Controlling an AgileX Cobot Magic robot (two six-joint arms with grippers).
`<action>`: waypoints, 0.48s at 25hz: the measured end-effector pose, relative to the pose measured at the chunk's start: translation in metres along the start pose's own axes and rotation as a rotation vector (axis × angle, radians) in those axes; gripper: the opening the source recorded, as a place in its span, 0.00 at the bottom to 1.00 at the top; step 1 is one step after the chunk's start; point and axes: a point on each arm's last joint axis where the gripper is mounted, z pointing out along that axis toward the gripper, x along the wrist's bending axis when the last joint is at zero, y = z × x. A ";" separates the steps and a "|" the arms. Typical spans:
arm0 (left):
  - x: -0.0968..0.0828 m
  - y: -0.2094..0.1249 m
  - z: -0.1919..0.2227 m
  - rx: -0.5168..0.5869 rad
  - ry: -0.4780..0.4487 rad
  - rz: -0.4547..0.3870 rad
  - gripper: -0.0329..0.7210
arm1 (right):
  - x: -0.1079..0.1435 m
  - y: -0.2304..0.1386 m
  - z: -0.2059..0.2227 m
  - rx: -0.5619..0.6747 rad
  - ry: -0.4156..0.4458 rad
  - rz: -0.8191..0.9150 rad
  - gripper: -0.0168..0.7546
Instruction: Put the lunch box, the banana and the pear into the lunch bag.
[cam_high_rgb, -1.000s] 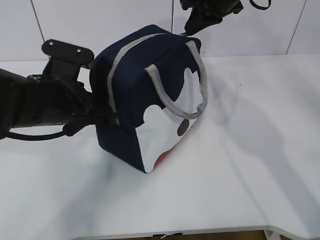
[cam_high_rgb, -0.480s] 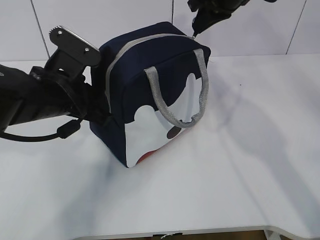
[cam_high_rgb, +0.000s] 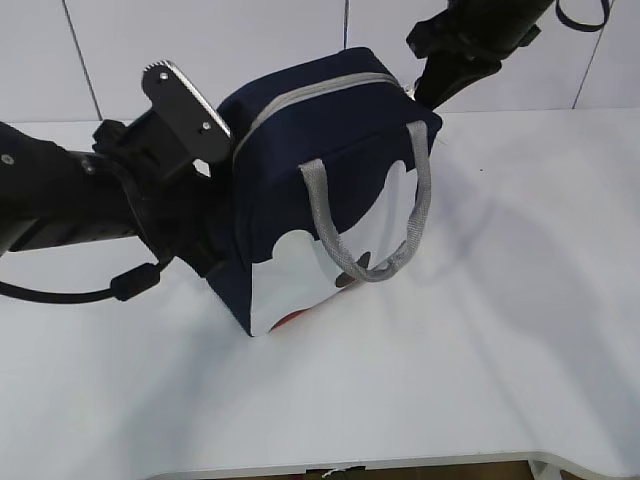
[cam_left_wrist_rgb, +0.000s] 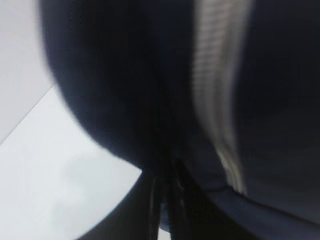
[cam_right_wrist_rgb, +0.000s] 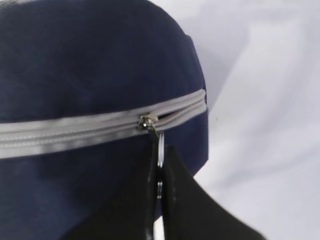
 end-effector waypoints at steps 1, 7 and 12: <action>-0.003 0.000 0.000 -0.006 -0.029 0.038 0.03 | 0.003 -0.004 -0.005 0.002 0.000 0.001 0.05; -0.007 0.001 0.000 -0.016 -0.078 0.115 0.03 | 0.021 -0.032 -0.032 0.025 0.008 0.009 0.05; 0.000 0.003 0.000 -0.030 -0.005 0.116 0.03 | 0.031 -0.049 -0.044 0.041 0.014 0.015 0.05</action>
